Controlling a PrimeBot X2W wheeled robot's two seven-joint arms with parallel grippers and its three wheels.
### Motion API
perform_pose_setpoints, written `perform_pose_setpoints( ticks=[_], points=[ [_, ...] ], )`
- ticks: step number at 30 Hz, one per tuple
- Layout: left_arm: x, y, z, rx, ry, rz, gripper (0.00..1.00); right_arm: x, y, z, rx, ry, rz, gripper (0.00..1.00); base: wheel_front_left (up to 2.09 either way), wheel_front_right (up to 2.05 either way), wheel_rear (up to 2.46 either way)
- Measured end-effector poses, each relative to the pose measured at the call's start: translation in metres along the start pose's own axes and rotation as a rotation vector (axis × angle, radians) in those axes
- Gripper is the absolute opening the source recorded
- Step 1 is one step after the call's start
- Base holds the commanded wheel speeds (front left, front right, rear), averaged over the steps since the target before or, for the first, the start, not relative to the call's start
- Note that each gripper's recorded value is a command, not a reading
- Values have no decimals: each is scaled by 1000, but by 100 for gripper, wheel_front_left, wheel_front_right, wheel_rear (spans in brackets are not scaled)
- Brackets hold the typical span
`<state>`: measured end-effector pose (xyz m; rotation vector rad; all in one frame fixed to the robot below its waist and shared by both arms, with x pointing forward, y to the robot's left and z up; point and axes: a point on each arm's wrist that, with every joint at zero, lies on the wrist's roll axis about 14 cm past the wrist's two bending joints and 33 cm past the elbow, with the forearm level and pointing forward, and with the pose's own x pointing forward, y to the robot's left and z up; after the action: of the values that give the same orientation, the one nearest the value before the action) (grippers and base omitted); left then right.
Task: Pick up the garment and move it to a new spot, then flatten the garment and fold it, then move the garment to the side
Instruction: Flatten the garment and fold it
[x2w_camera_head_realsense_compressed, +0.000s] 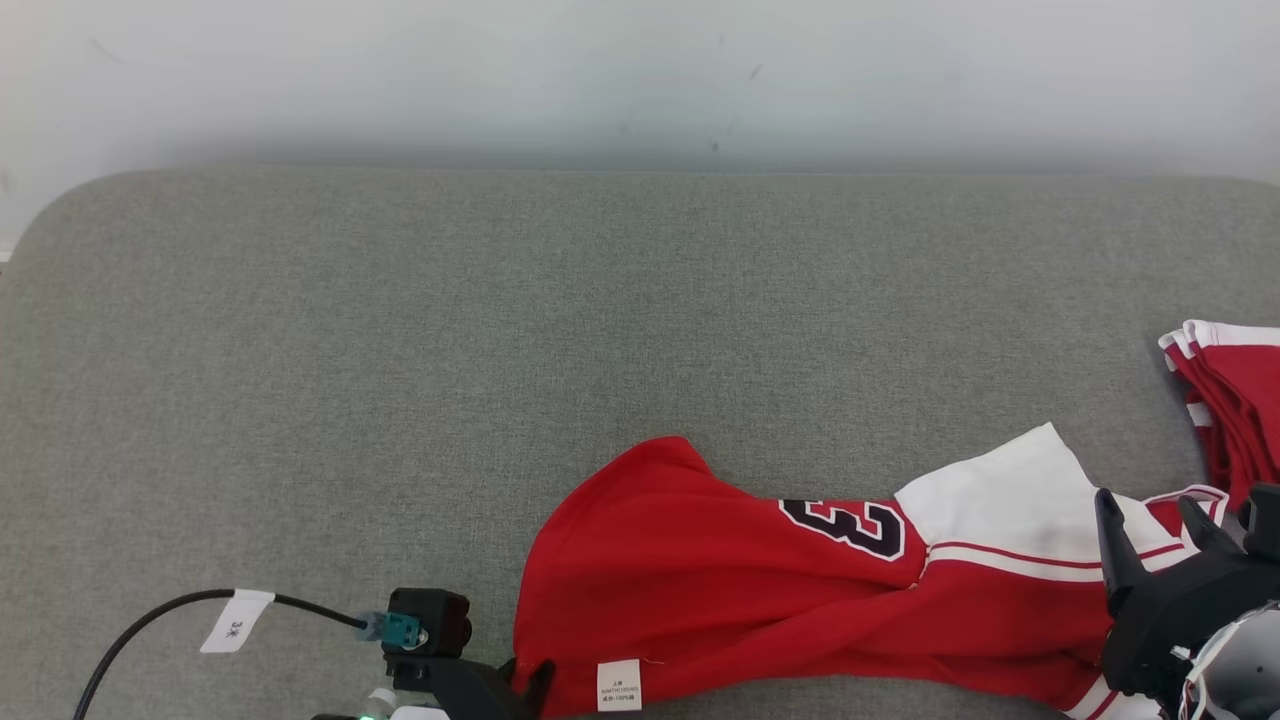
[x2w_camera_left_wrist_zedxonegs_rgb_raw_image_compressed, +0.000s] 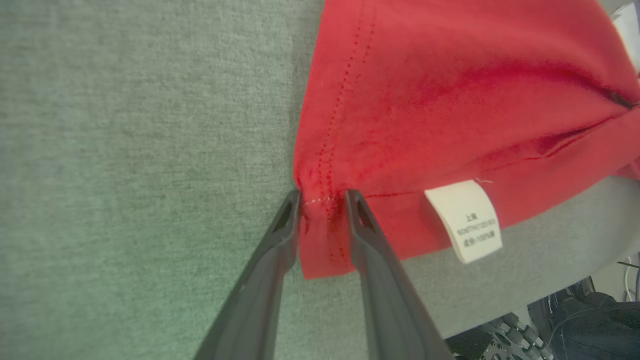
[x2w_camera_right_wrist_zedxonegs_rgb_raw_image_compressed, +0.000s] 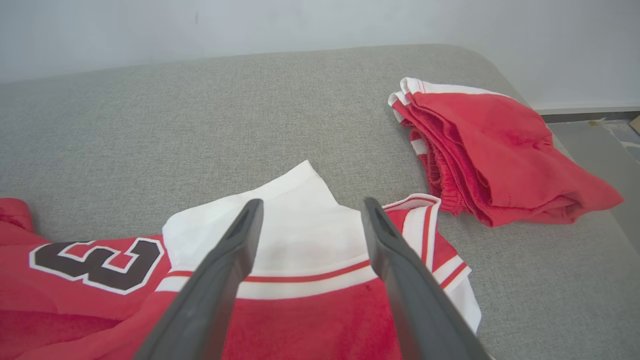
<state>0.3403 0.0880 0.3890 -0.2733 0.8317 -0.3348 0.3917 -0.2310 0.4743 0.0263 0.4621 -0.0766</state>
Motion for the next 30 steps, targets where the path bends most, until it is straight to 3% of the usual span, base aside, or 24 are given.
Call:
perform_pose_setpoints(
  ticks=[4,5,7,8,9,11,12,14,15,16,30],
  points=[
    [1,1,-1,7,1,9,47,2,5,-1,-6,8,13,100,0,0,0],
    [1,2,0,9,-3,11,41,2,6,-1,-11,8,14,100,0,0,0],
    [1,2,2,12,-15,15,12,3,8,1,-21,8,17,100,0,0,0],
    [1,2,4,14,-22,14,7,4,9,2,-29,9,16,100,0,0,0],
    [2,2,5,13,-26,17,10,5,9,2,-35,18,14,100,0,0,0],
    [2,3,6,12,-31,21,29,6,9,0,-40,31,11,100,0,0,0],
    [2,3,7,14,-31,21,29,8,9,-4,-58,63,4,100,0,0,0],
    [2,3,6,15,-30,20,23,11,9,-7,-65,85,0,100,0,0,0],
    [2,3,6,15,-26,21,4,13,9,-9,-69,107,-1,100,0,0,0],
    [3,3,5,15,-23,21,0,16,8,-13,-76,133,-1,100,0,0,0],
    [15,4,4,14,9,7,0,84,-10,-21,-172,336,-5,100,0,0,0]
  ],
)
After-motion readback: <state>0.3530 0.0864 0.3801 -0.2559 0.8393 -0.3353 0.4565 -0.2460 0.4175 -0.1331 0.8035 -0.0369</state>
